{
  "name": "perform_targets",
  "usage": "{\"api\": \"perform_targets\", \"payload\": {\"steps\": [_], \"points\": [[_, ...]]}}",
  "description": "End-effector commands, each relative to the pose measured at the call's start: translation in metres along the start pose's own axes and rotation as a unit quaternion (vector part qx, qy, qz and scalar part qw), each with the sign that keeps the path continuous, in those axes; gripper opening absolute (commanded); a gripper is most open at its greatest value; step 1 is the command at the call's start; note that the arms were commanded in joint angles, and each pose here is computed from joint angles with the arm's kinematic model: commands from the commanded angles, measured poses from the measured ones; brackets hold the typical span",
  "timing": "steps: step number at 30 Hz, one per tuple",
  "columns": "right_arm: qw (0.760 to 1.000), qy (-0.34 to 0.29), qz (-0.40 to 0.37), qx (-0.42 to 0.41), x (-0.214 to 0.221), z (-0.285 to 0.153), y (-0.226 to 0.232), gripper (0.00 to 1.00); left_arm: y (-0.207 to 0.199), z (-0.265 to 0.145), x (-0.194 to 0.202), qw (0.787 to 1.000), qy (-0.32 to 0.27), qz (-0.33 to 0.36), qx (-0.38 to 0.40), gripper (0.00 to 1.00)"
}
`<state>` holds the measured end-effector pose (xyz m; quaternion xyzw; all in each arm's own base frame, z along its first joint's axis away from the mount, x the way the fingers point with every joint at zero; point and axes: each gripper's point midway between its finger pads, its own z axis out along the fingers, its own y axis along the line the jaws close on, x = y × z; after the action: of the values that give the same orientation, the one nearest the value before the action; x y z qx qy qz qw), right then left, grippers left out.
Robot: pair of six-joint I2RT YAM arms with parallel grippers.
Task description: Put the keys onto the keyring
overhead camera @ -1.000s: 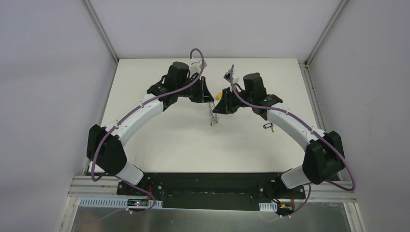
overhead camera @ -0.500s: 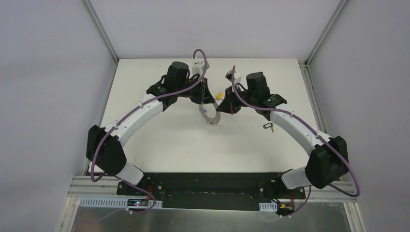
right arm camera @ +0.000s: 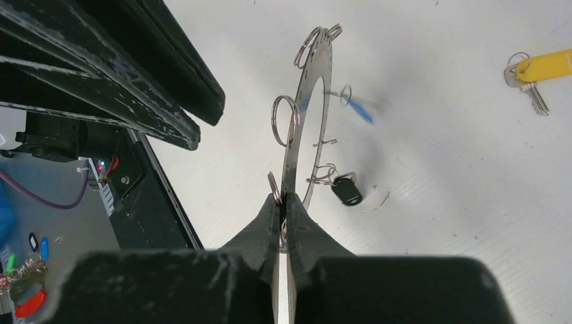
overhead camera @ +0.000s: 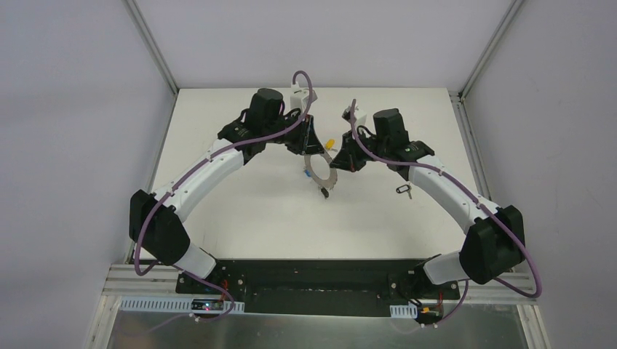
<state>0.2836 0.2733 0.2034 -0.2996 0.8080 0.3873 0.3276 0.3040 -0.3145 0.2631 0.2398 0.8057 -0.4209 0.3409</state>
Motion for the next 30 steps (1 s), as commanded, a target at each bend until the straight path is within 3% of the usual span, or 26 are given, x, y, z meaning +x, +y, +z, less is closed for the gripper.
{"api": "perform_targets", "payload": {"steps": [1, 9, 17, 30], "points": [[0.998, -0.032, -0.037, -0.030, -0.020, -0.015, 0.020, 0.00, -0.010, -0.008, -0.017, 0.999, -0.014, 0.048, 0.005, 0.20], [0.997, -0.026, -0.044, -0.052, -0.013, -0.018, 0.025, 0.00, -0.003, -0.015, -0.019, 0.990, -0.012, 0.142, -0.007, 0.29], [0.997, -0.027, -0.043, -0.061, -0.014, -0.018, 0.028, 0.00, 0.007, -0.005, 0.003, 0.994, 0.028, 0.109, -0.009, 0.29], [0.997, -0.029, -0.042, -0.061, -0.013, -0.021, 0.028, 0.00, 0.006, 0.010, 0.006, 0.996, 0.041, 0.078, 0.012, 0.27]]}}
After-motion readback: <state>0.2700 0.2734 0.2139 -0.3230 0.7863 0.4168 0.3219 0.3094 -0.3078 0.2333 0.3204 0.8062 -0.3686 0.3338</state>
